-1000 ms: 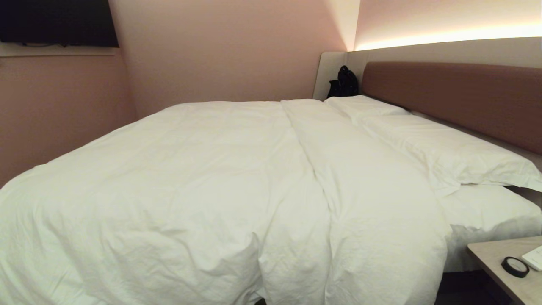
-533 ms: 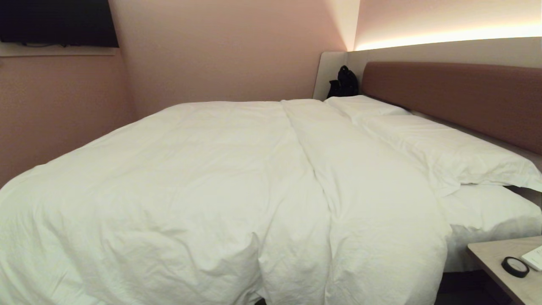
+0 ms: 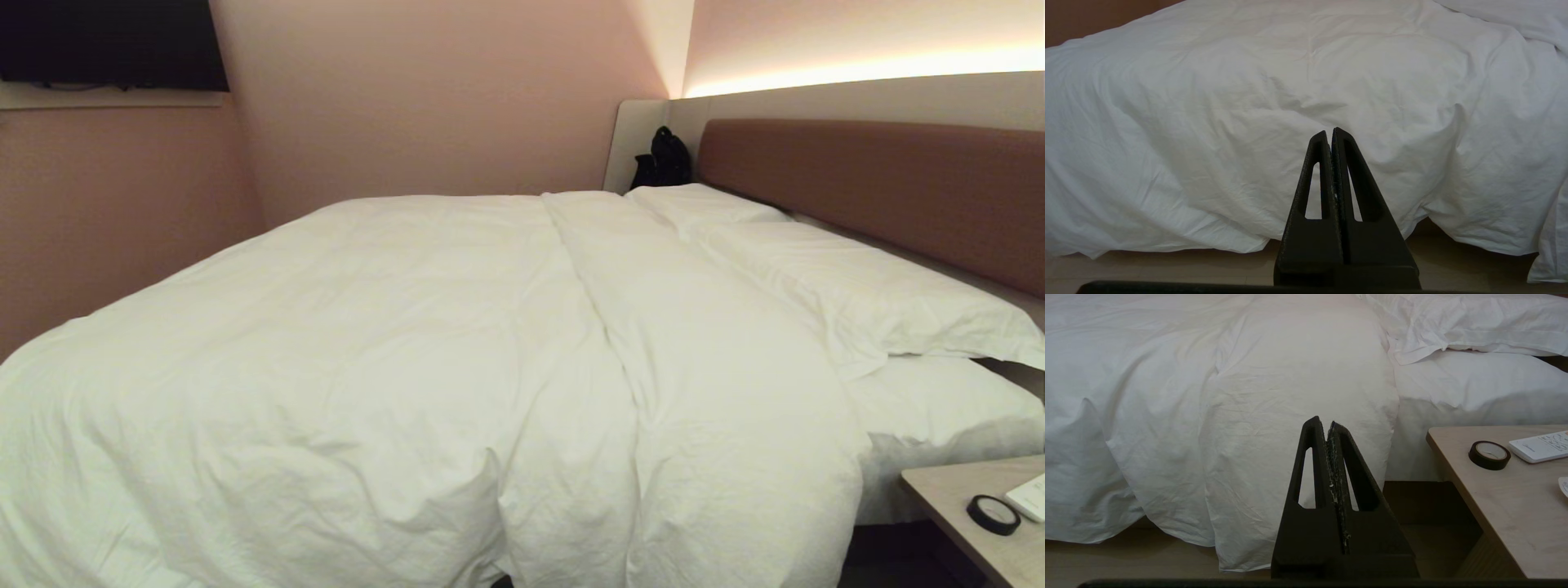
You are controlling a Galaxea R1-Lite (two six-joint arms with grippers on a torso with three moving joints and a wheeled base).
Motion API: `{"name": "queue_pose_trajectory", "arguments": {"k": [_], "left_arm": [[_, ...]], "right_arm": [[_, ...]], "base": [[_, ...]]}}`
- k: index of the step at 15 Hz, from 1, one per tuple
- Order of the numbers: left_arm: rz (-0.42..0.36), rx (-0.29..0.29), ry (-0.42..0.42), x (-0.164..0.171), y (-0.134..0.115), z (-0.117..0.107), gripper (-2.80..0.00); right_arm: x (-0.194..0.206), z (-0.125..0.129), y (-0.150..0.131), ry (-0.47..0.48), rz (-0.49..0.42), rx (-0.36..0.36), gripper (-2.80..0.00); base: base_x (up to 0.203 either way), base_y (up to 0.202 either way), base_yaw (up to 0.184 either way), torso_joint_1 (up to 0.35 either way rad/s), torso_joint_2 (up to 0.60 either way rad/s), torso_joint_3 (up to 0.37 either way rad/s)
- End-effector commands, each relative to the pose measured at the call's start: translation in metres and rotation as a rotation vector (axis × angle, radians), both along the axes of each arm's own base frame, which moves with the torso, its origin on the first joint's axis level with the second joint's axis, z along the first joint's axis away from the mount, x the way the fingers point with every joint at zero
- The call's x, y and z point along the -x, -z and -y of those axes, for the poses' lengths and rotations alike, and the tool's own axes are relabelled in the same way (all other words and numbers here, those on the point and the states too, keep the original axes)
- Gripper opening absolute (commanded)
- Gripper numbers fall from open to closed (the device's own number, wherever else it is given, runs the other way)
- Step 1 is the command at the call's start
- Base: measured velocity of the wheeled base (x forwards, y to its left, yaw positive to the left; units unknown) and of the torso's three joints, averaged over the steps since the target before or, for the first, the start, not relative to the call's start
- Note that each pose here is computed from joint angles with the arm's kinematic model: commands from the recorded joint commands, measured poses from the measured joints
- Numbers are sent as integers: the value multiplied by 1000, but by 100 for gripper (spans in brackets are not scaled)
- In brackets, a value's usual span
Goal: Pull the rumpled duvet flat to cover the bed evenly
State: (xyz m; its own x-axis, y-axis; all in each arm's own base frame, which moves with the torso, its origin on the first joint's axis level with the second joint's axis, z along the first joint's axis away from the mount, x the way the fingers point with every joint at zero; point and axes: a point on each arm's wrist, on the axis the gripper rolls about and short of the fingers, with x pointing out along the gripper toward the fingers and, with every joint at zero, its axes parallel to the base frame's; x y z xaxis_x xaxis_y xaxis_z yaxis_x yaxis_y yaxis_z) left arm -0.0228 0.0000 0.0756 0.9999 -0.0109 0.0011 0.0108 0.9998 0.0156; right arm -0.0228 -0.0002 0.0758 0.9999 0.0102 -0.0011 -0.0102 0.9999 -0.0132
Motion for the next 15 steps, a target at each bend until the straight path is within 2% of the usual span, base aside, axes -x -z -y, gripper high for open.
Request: {"name": "queue_pose_trajectory", "arguments": {"k": [1, 15], "left_arm": [[0, 0, 0, 0, 0, 0, -280], [-1, 0, 0, 0, 0, 0, -280]], "right_arm": [[0, 0, 0, -1, 0, 1, -280], [0, 0, 0, -1, 0, 1, -280]], "base": [[0, 0, 0, 0, 0, 0], [0, 0, 0, 0, 0, 0]]}}
